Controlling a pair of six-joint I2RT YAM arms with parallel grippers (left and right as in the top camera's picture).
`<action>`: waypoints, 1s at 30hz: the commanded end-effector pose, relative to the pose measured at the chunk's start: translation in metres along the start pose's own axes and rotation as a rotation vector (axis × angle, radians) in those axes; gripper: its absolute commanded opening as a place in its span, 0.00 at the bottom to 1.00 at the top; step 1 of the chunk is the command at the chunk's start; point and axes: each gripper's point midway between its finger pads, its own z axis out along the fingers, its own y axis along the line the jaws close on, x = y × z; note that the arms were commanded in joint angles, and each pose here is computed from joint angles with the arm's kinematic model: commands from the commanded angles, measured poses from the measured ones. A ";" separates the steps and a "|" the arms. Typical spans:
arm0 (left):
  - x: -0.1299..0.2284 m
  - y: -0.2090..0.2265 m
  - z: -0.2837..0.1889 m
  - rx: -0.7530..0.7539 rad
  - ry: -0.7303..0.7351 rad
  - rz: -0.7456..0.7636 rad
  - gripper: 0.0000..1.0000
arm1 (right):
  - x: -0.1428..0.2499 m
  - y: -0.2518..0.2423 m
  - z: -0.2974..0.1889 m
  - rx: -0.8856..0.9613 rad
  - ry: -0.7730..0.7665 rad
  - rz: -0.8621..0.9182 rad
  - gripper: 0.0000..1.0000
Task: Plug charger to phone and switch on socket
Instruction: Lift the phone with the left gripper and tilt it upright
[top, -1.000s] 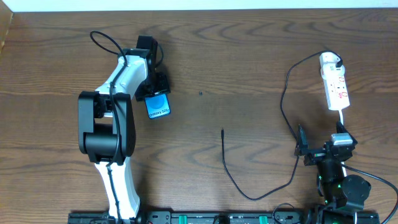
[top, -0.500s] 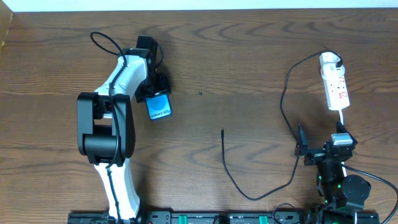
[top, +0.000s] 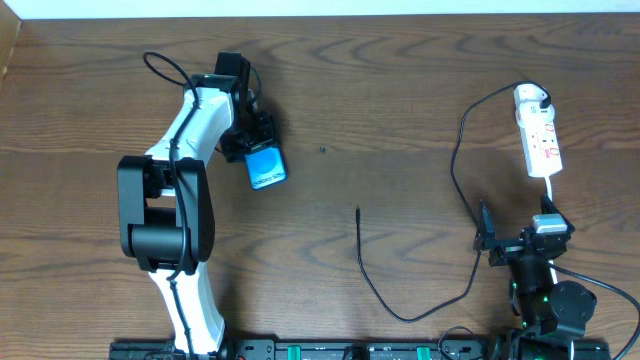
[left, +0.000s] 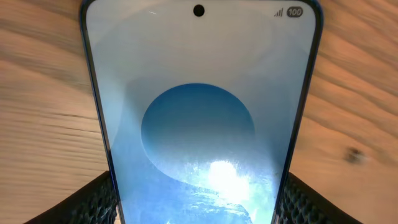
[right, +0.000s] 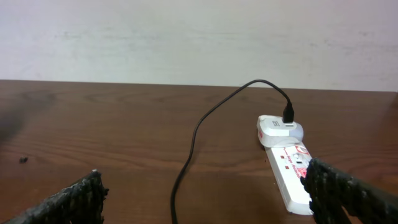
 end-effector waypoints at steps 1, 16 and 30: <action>0.012 -0.047 -0.022 0.259 0.052 0.017 0.07 | 0.000 0.001 0.000 -0.001 0.000 -0.005 0.99; 0.048 -0.137 -0.091 0.816 0.537 -0.446 0.08 | 0.000 0.001 0.000 -0.001 0.000 -0.005 0.99; 0.059 -0.155 -0.132 0.974 0.792 -0.546 0.07 | 0.000 0.001 0.000 -0.001 0.000 -0.005 0.99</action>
